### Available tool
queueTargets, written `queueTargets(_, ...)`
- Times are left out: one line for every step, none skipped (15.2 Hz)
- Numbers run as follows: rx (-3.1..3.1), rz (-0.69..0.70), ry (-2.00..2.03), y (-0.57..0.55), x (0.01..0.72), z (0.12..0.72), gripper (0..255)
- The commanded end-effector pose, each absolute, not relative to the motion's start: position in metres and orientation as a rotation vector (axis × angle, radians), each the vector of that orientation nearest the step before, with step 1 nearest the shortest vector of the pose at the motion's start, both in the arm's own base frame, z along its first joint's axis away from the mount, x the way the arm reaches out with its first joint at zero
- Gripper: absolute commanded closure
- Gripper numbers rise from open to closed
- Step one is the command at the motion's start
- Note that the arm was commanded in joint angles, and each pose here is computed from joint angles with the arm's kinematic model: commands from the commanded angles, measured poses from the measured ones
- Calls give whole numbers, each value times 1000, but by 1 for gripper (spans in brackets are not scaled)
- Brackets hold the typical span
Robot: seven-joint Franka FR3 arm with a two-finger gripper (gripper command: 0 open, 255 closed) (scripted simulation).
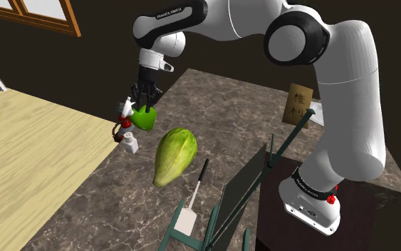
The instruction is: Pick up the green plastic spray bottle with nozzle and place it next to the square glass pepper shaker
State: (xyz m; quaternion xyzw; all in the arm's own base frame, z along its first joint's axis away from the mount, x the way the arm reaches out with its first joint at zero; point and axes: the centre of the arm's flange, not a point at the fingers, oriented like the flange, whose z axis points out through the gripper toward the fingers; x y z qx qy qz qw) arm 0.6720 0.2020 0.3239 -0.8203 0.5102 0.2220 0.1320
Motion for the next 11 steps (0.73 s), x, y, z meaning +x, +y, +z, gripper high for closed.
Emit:
queueTargets(-2381, 644, 1481, 202, 672, 318, 255)
queueTargets(-2381, 644, 1481, 202, 672, 318, 255)
queueTargets(-2381, 644, 1481, 202, 672, 318, 255)
queueTargets(-2381, 644, 1481, 202, 672, 318, 255)
queueTargets(-2381, 644, 1481, 202, 672, 318, 255)
queueTargets(-2381, 644, 1481, 202, 672, 318, 255)
queueTargets(-2381, 644, 1481, 202, 672, 318, 255)
queueTargets(-2381, 644, 1481, 202, 672, 318, 0)
queueTargets(-2381, 644, 1481, 202, 673, 319, 0)
queueTargets(-2381, 644, 1481, 202, 673, 319, 0)
queueTargets(-2381, 644, 1481, 202, 673, 319, 0)
